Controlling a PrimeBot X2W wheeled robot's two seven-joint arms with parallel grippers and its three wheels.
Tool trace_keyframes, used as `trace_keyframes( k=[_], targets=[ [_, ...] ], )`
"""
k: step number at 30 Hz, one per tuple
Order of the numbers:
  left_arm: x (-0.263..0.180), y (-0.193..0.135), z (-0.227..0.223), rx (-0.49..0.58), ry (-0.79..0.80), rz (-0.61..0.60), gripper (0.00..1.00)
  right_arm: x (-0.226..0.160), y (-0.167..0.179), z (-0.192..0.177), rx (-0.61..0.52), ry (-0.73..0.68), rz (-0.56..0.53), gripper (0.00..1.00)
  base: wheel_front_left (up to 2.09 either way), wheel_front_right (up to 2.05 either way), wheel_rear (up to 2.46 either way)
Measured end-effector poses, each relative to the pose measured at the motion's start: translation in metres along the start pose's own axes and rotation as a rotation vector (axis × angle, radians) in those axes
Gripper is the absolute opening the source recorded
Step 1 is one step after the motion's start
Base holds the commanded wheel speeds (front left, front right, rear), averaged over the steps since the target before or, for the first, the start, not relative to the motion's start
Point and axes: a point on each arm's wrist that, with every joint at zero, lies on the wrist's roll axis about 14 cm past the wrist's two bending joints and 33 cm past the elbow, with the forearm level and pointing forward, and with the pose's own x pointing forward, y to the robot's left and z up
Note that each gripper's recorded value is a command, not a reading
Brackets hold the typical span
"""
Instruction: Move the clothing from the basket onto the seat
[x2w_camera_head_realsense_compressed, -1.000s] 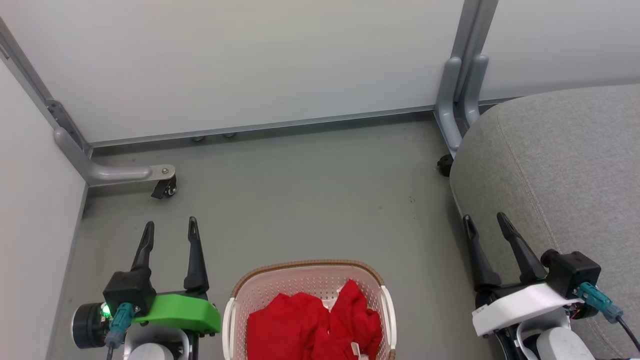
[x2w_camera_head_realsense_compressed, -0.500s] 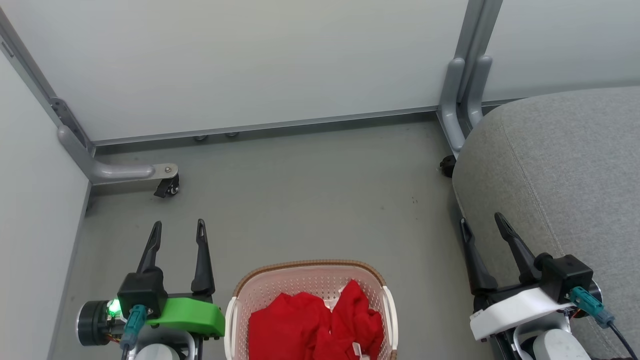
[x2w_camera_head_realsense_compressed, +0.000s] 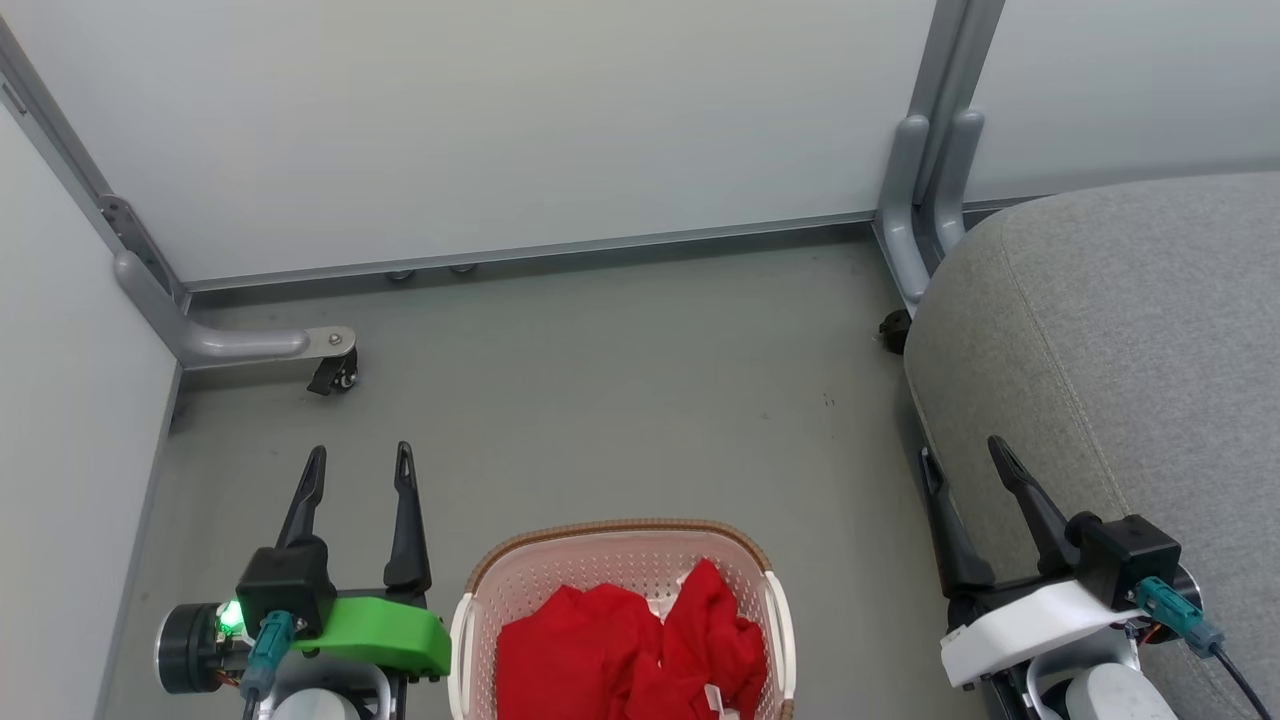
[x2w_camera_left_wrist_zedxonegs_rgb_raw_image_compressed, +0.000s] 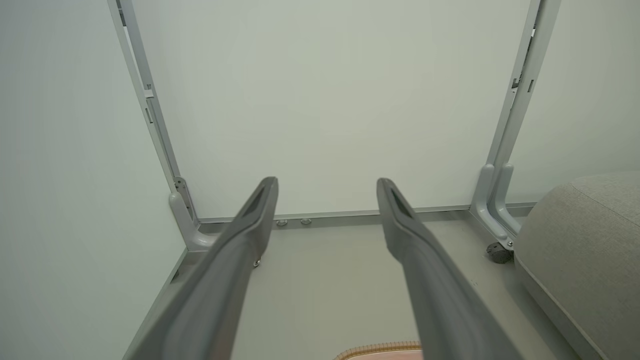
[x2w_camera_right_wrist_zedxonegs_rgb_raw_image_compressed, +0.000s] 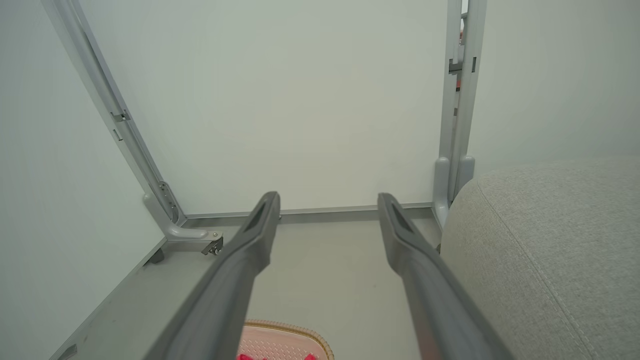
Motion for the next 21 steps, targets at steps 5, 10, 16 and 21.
trace_keyframes(
  k=[5,10,16,21],
  targets=[
    [0.001,0.0,0.0,0.0,-0.001,-0.002,1.0,0.0,-0.001,-0.001,0.0,0.004,-0.002,1.0,0.0,0.0,0.0],
    [0.001,-0.001,0.0,-0.001,-0.001,-0.004,1.0,0.0,-0.001,-0.002,0.0,0.006,-0.003,1.0,0.0,0.0,0.0],
    [0.003,-0.003,-0.002,-0.001,0.006,-0.012,1.0,-0.001,-0.002,-0.002,-0.001,0.007,-0.007,1.0,0.0,0.0,0.0],
    [0.007,-0.013,-0.006,-0.004,0.016,-0.044,1.0,-0.002,-0.006,-0.002,-0.002,0.007,-0.019,1.0,0.0,0.0,0.0]
  ],
)
